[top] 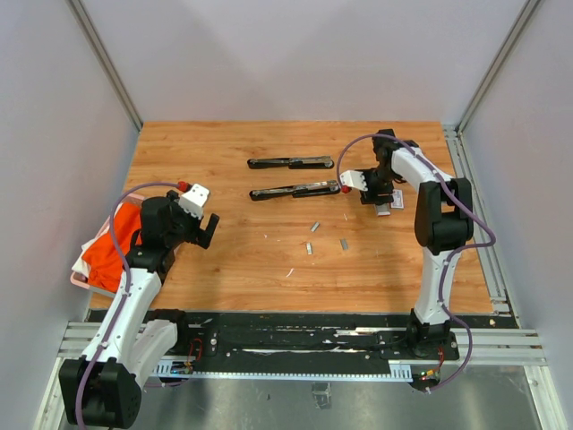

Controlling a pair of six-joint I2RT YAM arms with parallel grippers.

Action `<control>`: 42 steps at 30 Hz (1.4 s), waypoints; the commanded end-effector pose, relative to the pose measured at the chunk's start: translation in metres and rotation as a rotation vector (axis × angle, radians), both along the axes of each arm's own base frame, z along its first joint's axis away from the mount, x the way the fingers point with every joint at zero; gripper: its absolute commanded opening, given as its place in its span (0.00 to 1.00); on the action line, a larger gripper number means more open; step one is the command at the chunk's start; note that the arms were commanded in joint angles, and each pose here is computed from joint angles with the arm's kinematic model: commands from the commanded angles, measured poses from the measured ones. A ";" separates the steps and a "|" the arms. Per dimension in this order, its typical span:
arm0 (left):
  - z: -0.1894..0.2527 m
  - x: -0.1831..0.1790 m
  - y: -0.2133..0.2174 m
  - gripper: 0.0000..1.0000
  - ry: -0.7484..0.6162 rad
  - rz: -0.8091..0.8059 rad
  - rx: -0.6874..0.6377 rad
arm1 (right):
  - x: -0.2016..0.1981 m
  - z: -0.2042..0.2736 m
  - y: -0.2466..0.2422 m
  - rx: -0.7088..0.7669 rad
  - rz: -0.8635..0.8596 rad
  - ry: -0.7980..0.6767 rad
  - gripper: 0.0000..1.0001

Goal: Unload the staples from the stapler
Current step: Place the staple in the staple box.

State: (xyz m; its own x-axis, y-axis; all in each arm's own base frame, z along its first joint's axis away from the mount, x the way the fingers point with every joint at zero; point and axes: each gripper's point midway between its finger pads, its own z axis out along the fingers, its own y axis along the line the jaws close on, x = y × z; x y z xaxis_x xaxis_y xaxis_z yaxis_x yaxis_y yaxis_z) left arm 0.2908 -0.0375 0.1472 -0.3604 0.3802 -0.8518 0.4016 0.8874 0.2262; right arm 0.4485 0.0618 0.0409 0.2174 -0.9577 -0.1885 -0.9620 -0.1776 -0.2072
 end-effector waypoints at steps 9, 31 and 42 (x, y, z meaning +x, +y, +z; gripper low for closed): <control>0.002 0.003 0.000 0.98 -0.020 -0.007 0.002 | -0.012 -0.010 -0.013 -0.034 -0.043 0.080 0.57; 0.002 0.003 0.001 0.98 -0.020 -0.006 0.003 | -0.001 -0.014 -0.022 -0.076 -0.070 0.065 0.51; 0.002 0.003 0.000 0.98 -0.021 -0.008 0.002 | 0.000 -0.010 -0.021 -0.075 -0.068 0.077 0.43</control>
State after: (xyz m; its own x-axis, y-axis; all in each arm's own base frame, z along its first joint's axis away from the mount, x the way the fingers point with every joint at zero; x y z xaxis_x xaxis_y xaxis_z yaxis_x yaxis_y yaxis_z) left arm 0.2906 -0.0374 0.1459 -0.3627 0.3824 -0.8498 0.4033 0.8865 0.2268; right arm 0.4527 0.0511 0.0302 0.1671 -0.9764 -0.1366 -0.9770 -0.1454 -0.1560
